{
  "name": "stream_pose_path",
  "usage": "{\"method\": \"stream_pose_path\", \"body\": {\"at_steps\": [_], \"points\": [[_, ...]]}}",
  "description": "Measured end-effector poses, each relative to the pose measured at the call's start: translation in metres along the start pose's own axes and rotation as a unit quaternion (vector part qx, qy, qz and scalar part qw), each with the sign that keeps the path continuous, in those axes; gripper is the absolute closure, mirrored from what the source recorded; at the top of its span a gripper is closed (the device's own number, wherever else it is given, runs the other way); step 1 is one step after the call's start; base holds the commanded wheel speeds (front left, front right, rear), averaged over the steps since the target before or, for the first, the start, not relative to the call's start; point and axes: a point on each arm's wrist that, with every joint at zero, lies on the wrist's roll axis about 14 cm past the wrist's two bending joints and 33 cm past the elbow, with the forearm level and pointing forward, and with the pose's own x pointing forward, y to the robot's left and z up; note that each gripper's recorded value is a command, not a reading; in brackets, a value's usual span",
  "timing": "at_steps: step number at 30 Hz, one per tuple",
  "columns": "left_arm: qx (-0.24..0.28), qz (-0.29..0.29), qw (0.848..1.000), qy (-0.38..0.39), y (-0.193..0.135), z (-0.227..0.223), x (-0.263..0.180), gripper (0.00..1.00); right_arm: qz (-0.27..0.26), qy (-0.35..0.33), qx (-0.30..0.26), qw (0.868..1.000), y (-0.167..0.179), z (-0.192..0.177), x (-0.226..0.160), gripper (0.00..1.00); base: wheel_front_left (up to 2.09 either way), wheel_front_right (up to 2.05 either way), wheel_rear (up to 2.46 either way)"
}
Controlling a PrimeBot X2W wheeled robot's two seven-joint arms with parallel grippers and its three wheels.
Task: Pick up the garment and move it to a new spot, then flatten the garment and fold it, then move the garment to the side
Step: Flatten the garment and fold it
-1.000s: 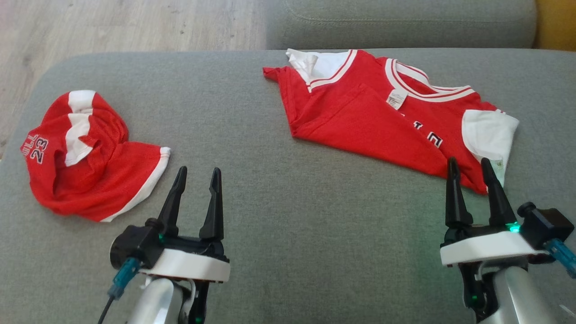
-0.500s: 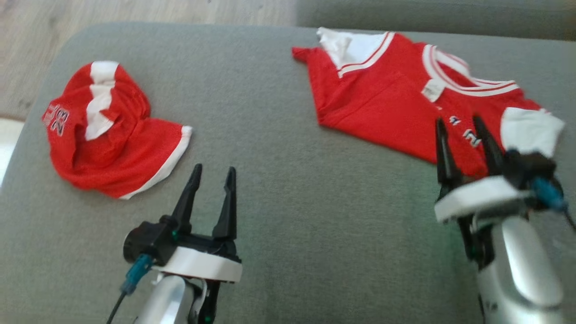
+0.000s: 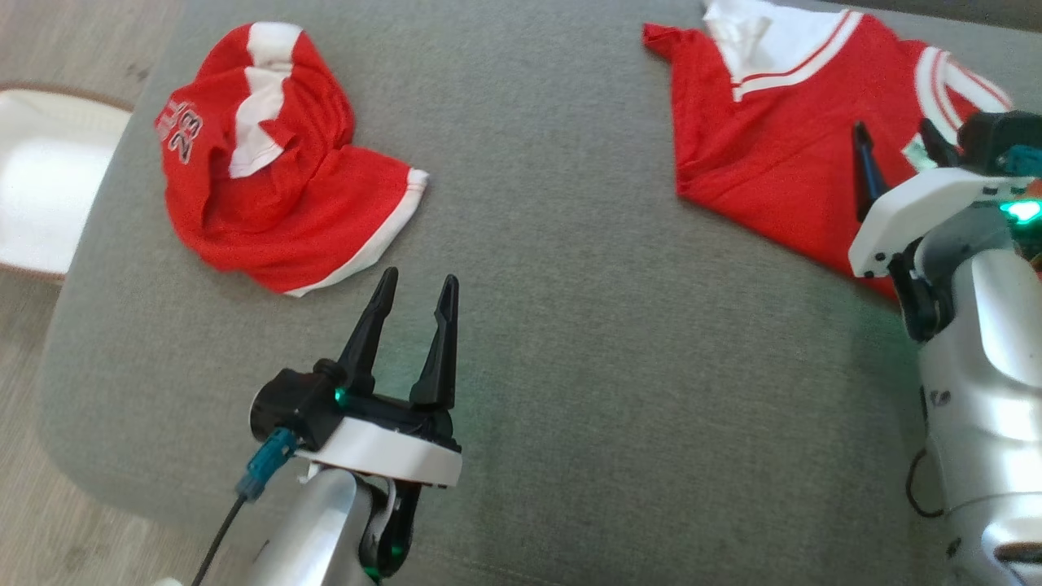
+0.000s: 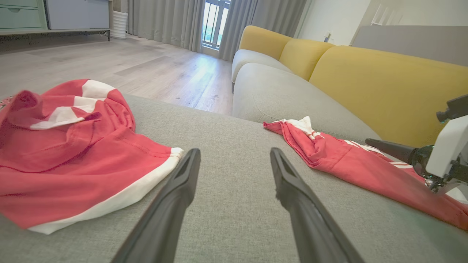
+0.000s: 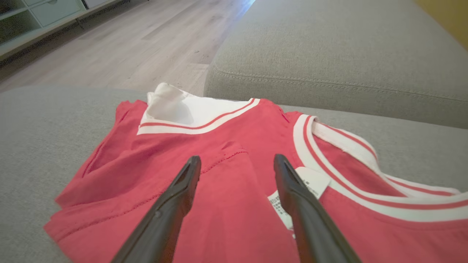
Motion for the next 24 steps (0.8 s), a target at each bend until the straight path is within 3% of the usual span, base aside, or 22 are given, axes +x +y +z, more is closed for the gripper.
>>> {"method": "stream_pose_path", "body": {"at_steps": [14, 15, 16, 17, 18, 24], "points": [[0.005, 0.013, 1.000, 0.013, 0.009, -0.007, 0.004, 0.00, -0.008, 0.046, 0.002, 0.999, -0.004, -0.028, 0.028, 0.00, 0.00, 0.00, 0.00], [0.005, 0.010, 1.000, 0.013, 0.008, -0.007, 0.005, 0.00, -0.007, 0.047, 0.003, 0.999, -0.003, -0.029, 0.029, 0.05, 0.00, 0.00, 0.00], [0.006, 0.008, 1.000, 0.013, 0.007, -0.007, 0.006, 0.00, -0.006, 0.045, 0.004, 0.999, -0.002, -0.029, 0.030, 0.38, 0.00, 0.00, 0.00], [0.006, 0.006, 1.000, 0.012, 0.006, -0.006, 0.008, 0.00, -0.004, 0.042, 0.005, 0.999, 0.000, -0.028, 0.031, 0.79, 0.00, 0.00, 0.00], [0.007, 0.005, 1.000, 0.011, 0.006, -0.005, 0.009, 0.00, -0.001, 0.037, 0.004, 0.999, 0.002, -0.027, 0.032, 1.00, 0.00, 0.00, 0.00], [0.005, -0.003, 1.000, 0.013, 0.000, -0.007, 0.012, 0.00, 0.018, -0.008, -0.017, 1.000, 0.016, -0.011, 0.026, 1.00, 0.00, 0.00, 0.00]]}}
